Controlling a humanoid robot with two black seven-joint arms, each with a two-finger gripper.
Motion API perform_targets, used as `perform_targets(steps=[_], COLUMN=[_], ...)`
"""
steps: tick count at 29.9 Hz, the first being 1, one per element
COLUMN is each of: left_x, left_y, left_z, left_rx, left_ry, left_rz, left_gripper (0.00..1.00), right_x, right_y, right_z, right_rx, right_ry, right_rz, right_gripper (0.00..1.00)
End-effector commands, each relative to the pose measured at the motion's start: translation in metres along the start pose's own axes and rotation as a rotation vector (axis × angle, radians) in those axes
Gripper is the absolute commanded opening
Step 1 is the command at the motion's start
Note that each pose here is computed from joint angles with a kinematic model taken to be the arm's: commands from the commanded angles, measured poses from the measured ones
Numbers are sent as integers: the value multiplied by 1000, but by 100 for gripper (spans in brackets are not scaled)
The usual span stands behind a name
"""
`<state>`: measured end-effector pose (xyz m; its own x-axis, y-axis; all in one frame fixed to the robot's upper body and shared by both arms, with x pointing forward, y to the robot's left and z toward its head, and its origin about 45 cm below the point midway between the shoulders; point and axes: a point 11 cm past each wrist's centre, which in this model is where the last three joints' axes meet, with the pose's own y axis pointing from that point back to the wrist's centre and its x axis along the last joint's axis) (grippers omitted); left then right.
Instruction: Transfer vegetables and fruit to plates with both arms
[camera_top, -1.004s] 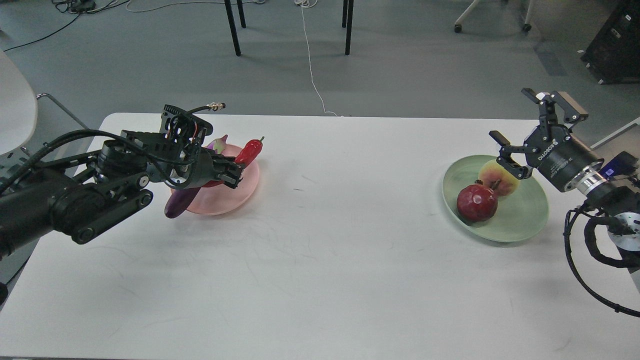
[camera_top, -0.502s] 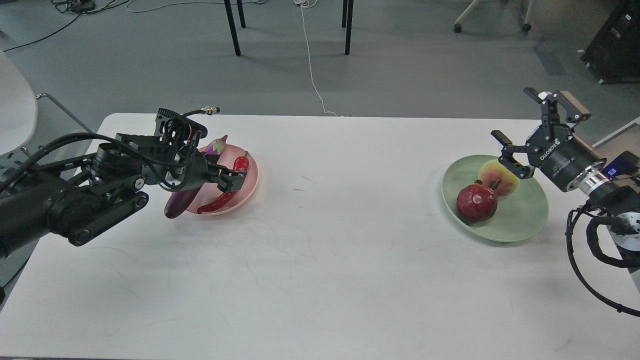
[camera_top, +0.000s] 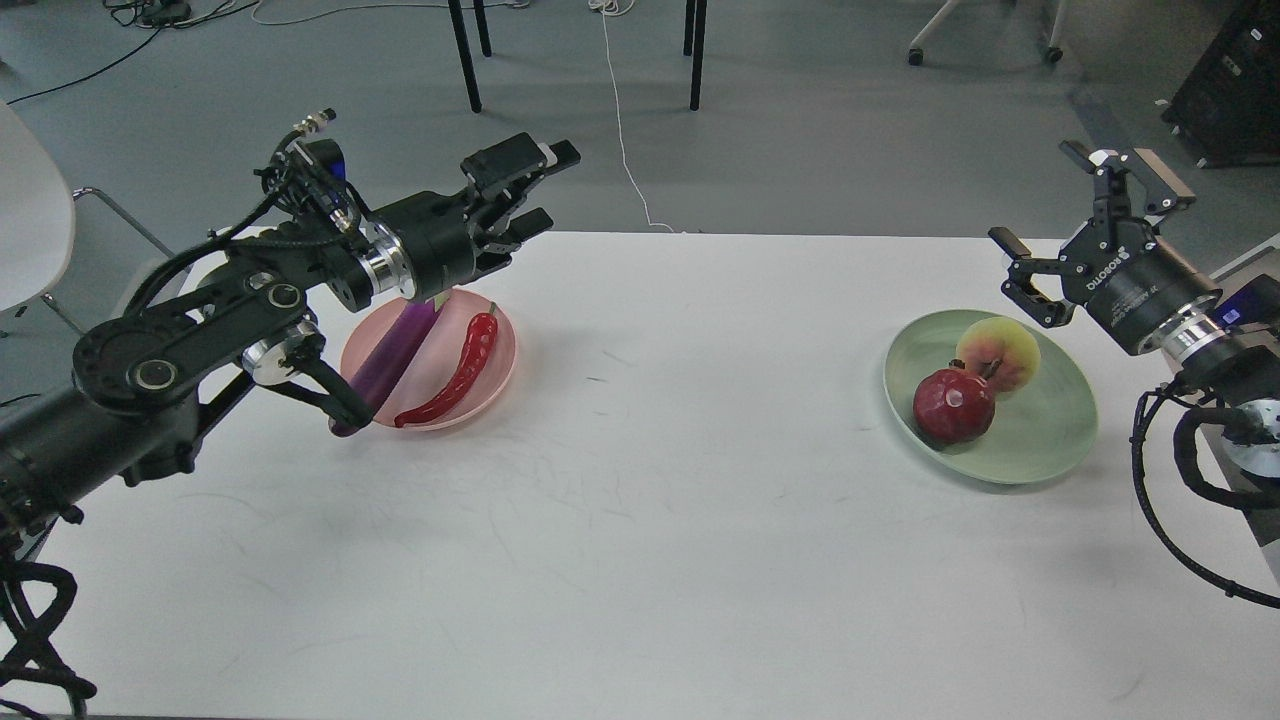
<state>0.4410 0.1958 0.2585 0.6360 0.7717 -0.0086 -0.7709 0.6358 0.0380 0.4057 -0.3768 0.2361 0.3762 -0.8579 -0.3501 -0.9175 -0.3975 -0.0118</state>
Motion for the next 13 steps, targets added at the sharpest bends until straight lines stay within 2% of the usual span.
perform_targets(steps=[1,7,13], left_x=[7,-13,4], left_y=[17,39,47], left_z=[-28,-84,-73], left_rx=[-77,-78,-137], left_ry=[232,423,446], left_rz=[128,218,272], left_gripper=[100,100,100], right_x=[-12,-23,-23], right_y=[-10,-18,-18], right_z=[11,29,28], right_rx=[0,-12,-10], right_ry=[-31,-45,-47], right_rz=[-26,-4,-4], right_gripper=[99,99,99])
